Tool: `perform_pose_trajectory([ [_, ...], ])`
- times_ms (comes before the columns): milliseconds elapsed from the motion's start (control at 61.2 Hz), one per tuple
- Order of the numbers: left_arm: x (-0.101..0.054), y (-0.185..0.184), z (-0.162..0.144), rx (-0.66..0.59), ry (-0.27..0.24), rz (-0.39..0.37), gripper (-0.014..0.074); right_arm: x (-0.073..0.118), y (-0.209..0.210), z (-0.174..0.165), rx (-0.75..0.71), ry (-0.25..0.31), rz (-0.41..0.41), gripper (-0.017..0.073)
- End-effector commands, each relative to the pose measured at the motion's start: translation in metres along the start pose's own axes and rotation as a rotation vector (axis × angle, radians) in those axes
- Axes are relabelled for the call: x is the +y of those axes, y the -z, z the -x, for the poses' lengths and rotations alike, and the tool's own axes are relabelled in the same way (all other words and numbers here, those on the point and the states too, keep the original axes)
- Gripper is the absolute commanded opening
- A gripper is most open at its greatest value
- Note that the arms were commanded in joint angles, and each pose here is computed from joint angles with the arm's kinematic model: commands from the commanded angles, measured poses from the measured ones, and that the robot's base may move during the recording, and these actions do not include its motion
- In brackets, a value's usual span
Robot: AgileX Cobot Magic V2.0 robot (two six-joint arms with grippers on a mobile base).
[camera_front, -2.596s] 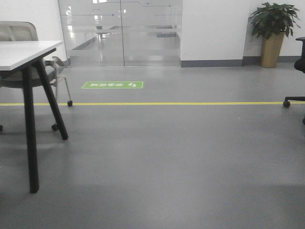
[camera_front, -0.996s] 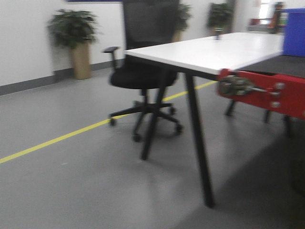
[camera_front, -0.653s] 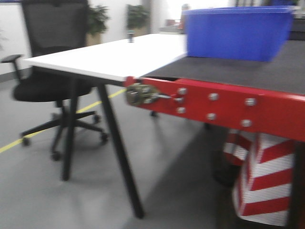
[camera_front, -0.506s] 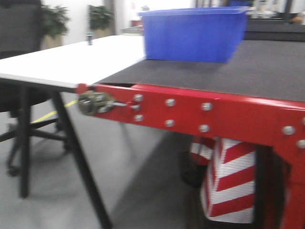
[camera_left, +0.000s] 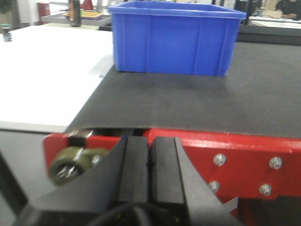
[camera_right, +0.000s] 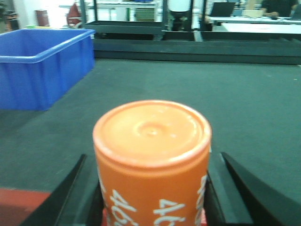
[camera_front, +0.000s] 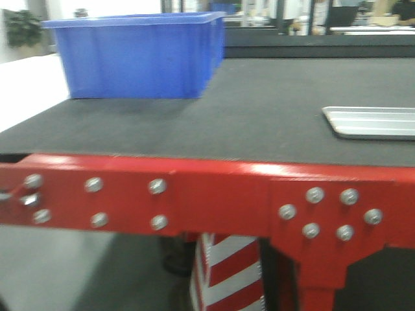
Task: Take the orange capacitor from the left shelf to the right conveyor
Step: 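Carry the cylinder with the right gripper over the metal tray on the belt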
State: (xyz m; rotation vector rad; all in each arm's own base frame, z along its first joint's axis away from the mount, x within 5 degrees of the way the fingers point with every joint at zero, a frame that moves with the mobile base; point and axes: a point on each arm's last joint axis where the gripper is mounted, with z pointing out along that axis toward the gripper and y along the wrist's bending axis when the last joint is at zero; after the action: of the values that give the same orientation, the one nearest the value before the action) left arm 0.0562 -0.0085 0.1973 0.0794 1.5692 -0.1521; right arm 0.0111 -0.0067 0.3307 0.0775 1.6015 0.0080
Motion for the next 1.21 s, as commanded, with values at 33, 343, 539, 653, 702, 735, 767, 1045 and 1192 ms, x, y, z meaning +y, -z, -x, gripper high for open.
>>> perform_pose_trajectory([
  [33, -0.0003, 0.0016, 0.0105, -0.107, 0.004, -0.005, -0.0127, 0.0011, 0.0013, 0.0158, -0.102, 0.014, 0.004, 0.0120],
  [343, -0.0003, 0.0016, 0.0105, -0.107, 0.004, -0.005, -0.0127, 0.0011, 0.0013, 0.0158, -0.102, 0.014, 0.004, 0.0120],
  [539, -0.0003, 0.0016, 0.0105, -0.107, 0.004, -0.005, -0.0127, 0.0011, 0.0013, 0.0158, -0.102, 0.014, 0.004, 0.0120],
  [653, -0.0003, 0.0016, 0.0105, -0.107, 0.004, -0.005, -0.0127, 0.0011, 0.0013, 0.0158, -0.102, 0.014, 0.004, 0.0120],
  [702, -0.0002, 0.0016, 0.0105, -0.107, 0.003, -0.003, -0.0127, 0.0011, 0.0013, 0.0158, -0.102, 0.014, 0.004, 0.0120],
  [735, -0.0002, 0.0016, 0.0105, -0.107, 0.003, -0.003, -0.0127, 0.0011, 0.0013, 0.0158, -0.102, 0.014, 0.004, 0.0120],
  [767, -0.0002, 0.0016, 0.0105, -0.107, 0.003, -0.003, -0.0127, 0.0011, 0.0013, 0.0158, -0.102, 0.014, 0.004, 0.0120],
  [1045, -0.0002, 0.0016, 0.0105, -0.107, 0.003, -0.003, -0.0127, 0.0011, 0.0013, 0.0158, -0.102, 0.014, 0.004, 0.0120],
  [1192, -0.0002, 0.0016, 0.0105, -0.107, 0.003, -0.003, -0.0127, 0.0011, 0.0013, 0.0158, -0.102, 0.014, 0.004, 0.0120],
])
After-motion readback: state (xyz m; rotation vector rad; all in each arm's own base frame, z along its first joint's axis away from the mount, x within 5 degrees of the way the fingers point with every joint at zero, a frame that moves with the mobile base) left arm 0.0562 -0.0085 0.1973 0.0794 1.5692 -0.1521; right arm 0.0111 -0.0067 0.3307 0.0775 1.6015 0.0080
